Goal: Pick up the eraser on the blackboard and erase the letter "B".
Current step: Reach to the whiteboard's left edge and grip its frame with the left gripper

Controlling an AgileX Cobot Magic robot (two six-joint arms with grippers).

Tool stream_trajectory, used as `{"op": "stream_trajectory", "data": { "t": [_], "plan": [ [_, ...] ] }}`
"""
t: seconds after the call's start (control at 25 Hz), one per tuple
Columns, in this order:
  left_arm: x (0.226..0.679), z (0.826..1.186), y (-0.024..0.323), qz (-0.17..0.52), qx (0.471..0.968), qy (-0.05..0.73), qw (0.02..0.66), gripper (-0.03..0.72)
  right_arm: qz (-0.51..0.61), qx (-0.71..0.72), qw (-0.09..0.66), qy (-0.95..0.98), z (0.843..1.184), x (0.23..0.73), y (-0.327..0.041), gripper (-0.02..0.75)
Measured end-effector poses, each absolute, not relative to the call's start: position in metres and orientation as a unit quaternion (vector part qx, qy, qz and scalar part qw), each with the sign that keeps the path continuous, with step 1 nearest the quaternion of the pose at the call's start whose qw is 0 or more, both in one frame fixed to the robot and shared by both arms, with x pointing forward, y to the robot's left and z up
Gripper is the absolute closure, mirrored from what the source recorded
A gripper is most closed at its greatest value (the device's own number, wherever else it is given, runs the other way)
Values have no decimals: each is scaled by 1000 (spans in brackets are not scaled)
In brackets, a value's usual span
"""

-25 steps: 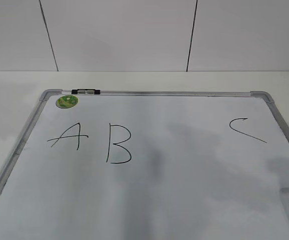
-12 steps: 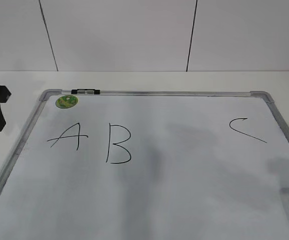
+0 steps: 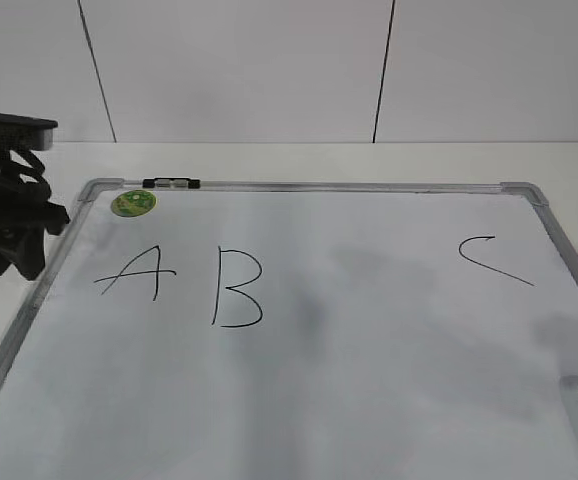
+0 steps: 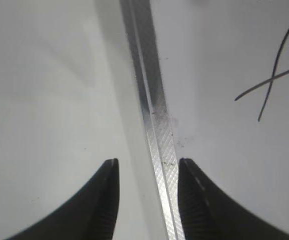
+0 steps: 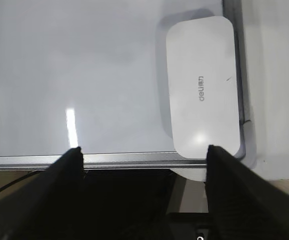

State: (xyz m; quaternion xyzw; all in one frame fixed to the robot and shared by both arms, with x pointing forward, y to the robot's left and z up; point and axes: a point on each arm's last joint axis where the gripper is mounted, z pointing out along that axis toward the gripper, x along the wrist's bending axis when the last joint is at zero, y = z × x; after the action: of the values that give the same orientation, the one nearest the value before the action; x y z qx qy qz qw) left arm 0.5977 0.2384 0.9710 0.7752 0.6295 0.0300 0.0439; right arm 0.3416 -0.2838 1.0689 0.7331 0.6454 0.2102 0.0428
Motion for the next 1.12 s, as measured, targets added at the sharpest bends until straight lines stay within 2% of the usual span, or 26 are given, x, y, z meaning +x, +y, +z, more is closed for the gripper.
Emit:
{"op": "stream_trajectory", "data": {
  "t": [0.16,0.72,1.12],
  "plan": [
    [600,957,237,30,772,634,19,388,209,733,43,646,1069,342,-284,154],
    [607,933,235,18,772,635,8,392,209,733,43,646,1069,342,-284,154],
    [607,931,232,6,765,643,19,451,209,732,44,647,1069,342,-284,154]
  ]
}}
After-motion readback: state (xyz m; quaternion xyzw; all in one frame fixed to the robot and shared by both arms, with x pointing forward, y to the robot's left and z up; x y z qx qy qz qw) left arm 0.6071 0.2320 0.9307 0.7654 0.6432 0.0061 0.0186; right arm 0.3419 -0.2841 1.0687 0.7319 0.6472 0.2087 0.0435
